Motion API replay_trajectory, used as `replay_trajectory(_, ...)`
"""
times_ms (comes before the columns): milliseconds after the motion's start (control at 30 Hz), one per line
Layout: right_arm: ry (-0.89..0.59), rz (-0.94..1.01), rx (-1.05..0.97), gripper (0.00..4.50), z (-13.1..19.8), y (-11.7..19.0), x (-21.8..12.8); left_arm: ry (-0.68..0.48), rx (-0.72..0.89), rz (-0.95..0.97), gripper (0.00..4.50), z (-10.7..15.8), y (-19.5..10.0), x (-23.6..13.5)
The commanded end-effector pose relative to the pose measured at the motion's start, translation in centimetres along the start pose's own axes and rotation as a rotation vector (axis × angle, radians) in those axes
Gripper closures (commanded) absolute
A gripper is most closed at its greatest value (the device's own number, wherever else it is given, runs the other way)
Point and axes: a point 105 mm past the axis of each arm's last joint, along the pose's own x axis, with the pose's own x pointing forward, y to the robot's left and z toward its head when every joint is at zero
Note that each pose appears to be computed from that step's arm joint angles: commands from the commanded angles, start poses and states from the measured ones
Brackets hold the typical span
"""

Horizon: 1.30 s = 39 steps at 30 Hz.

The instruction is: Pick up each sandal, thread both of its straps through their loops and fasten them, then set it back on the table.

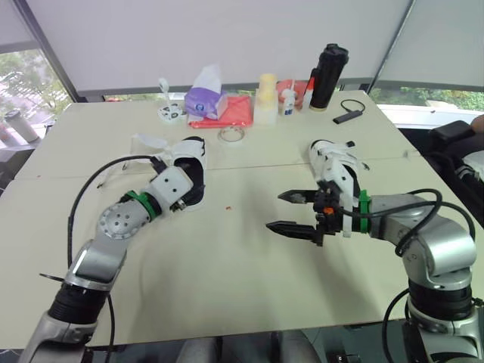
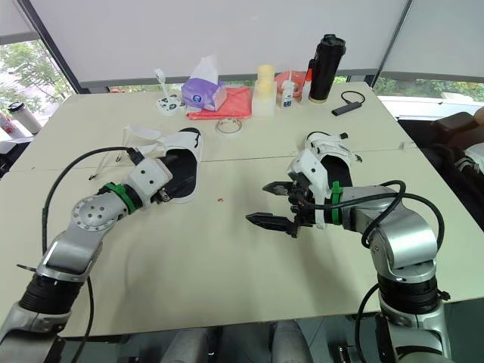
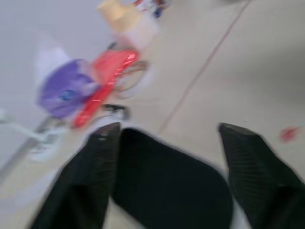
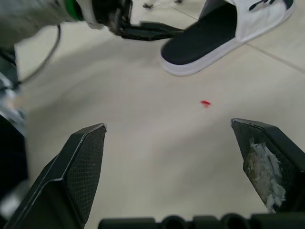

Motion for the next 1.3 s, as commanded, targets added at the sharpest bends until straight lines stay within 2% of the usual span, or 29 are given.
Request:
replay_trajectory(33,-0.040,0.039,0.031,0.00,1.4,0.5,0.3,-0.012,0.193,0.141,0.04,0.6,2.8,0.3)
replay_trajectory(233,-0.015,0.029,0.023,0.00,1.1,0.6,1.2,0.041,0.332,0.213,0.04,-0.4,4.2,1.0)
replay_trajectory(367,-0.028,0.018,0.023,0.00,1.1,0.6,1.7,0.125,0.453,0.185,0.04,-2.3,3.4,2.2)
replay_trajectory(667,-0.020,-0.016,0.009,0.00,0.8,0.3,1.7,0.168,0.431,0.182,0.04,-3.4,2.6,5.0)
replay_trajectory(1300,-0.030,-0.058,0.004,0.00,0.7,0.1,1.6,0.334,0.515,0.173,0.04,-5.7,3.6,9.3)
